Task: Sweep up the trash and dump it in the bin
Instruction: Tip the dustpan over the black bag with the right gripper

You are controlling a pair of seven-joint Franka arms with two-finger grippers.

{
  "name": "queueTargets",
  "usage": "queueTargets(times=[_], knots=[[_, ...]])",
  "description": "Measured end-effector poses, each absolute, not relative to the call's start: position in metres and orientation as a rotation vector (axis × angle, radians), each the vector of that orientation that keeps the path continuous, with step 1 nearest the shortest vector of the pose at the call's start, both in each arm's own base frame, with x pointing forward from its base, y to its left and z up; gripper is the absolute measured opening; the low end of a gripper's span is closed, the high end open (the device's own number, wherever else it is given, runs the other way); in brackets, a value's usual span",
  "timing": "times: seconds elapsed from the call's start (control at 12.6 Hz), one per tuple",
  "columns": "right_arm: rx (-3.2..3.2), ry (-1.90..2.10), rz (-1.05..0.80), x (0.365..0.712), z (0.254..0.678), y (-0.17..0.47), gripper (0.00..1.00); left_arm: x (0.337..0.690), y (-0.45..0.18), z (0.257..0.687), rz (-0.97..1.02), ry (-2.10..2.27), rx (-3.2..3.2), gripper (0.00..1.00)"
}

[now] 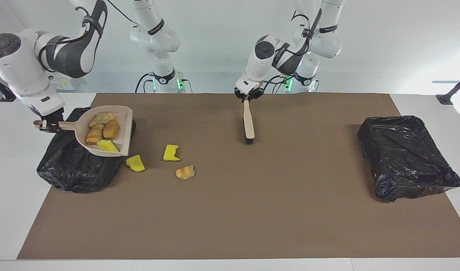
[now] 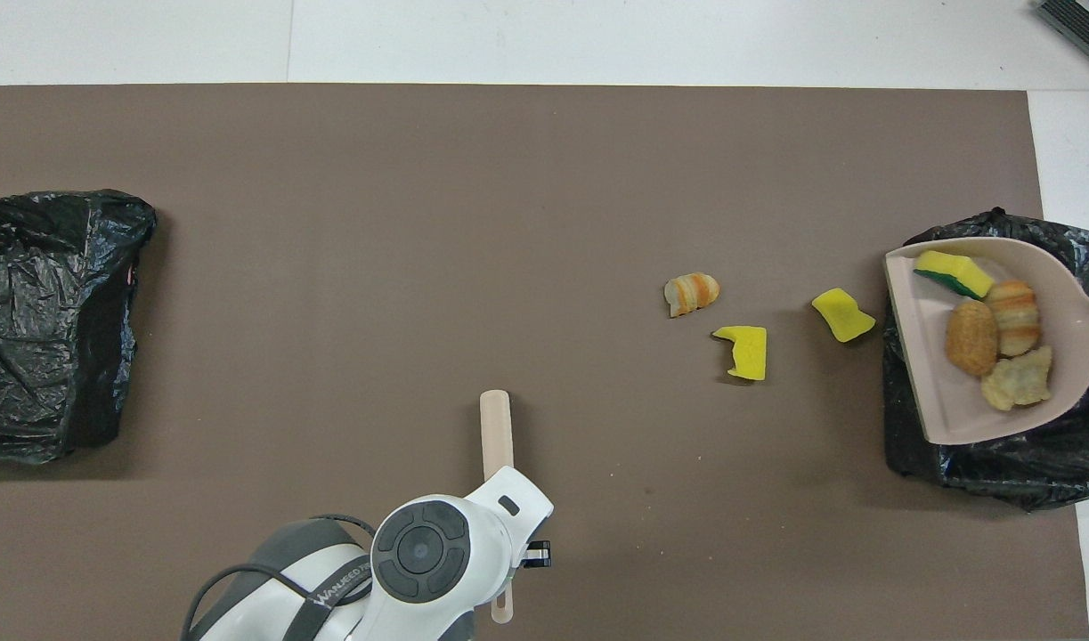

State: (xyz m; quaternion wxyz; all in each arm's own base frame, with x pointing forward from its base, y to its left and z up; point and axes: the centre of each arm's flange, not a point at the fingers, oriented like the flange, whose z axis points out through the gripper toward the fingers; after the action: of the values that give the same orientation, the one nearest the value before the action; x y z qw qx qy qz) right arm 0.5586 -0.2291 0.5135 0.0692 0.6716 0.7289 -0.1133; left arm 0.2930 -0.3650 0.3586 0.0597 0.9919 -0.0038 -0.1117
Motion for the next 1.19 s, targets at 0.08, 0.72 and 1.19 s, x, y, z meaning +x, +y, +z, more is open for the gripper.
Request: queueTargets(times=[0.08, 0.72, 1.19], knots=[[2.012, 2.155, -0.392, 0.553, 0.516, -0.246, 0.33, 0.295, -0.364, 0.358, -0.33, -0.003, 3.0, 0.26], [1.959, 1.719, -0.762, 0.515, 0.511, -0.261, 0.33, 0.302, -0.356, 0.346, -0.327, 0.08, 3.005, 0.55], [1.761, 1.642, -0.878, 0.516, 0.533, -0.222, 0.33, 0.375, -0.308, 0.375, -0.28, 0.258, 2.947, 1.0]])
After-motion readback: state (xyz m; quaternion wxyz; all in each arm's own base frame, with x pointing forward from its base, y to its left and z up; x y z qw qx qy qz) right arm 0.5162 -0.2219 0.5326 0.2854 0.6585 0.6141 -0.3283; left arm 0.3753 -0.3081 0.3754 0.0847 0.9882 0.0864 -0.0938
